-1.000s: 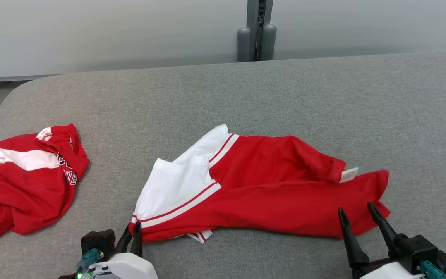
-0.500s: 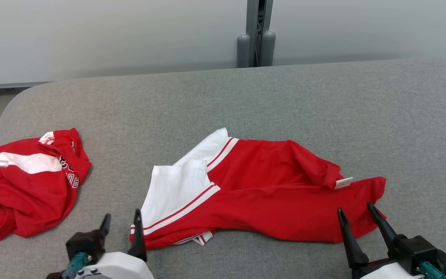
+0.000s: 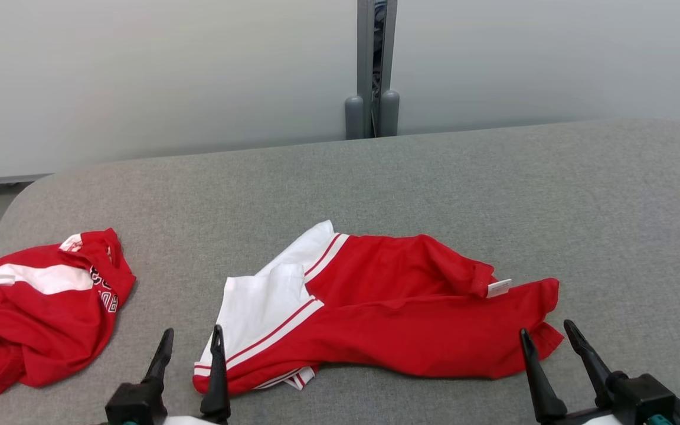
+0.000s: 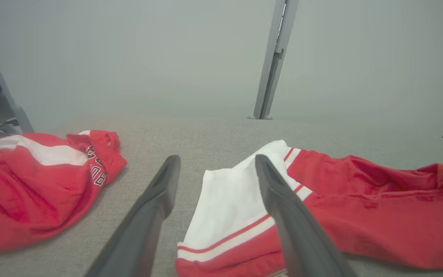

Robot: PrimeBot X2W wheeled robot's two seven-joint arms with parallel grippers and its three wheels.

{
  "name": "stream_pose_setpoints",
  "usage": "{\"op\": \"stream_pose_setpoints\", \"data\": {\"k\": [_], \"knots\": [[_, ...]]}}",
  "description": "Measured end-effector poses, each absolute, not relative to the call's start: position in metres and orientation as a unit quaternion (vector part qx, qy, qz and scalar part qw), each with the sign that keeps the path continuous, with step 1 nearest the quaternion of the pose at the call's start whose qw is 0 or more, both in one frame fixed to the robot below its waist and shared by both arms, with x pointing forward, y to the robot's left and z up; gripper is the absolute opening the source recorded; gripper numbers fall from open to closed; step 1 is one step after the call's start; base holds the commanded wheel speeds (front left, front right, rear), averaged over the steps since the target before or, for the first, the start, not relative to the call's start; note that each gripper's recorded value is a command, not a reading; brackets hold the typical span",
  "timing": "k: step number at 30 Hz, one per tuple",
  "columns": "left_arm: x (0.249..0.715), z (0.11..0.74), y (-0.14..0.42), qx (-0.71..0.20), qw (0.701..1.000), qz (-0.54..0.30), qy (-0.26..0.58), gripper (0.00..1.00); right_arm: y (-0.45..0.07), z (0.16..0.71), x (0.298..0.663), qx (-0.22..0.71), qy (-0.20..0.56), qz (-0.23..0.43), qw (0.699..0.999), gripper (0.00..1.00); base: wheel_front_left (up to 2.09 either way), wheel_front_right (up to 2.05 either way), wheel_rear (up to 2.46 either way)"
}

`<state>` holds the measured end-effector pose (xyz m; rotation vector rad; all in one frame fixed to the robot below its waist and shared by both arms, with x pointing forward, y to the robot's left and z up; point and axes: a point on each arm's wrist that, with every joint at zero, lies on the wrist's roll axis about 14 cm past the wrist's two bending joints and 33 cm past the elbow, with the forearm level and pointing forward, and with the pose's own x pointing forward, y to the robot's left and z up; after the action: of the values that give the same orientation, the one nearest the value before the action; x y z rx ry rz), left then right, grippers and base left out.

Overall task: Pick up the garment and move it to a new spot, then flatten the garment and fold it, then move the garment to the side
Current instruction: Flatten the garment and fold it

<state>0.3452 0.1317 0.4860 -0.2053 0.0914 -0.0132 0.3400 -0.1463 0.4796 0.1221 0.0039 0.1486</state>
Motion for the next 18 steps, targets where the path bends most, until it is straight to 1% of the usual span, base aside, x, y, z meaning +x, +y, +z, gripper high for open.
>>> {"op": "stream_pose_setpoints", "data": {"k": [3,7,18], "knots": [[0.339,0.48,0.129,-0.079,0.996,-0.015,0.046,1.0,-0.148,0.478,0.333,0.063,0.003,0.071,0.996,1.0,0.0,0.0,0.0],[0.329,0.47,0.122,-0.088,0.994,-0.016,0.057,1.0,-0.148,0.474,0.324,0.068,0.01,0.07,0.995,1.0,0.0,0.0,0.0],[0.329,0.466,0.125,-0.092,0.994,-0.013,0.053,1.0,-0.149,0.471,0.318,0.072,0.014,0.066,0.995,1.0,0.0,0.0,0.0]]}}
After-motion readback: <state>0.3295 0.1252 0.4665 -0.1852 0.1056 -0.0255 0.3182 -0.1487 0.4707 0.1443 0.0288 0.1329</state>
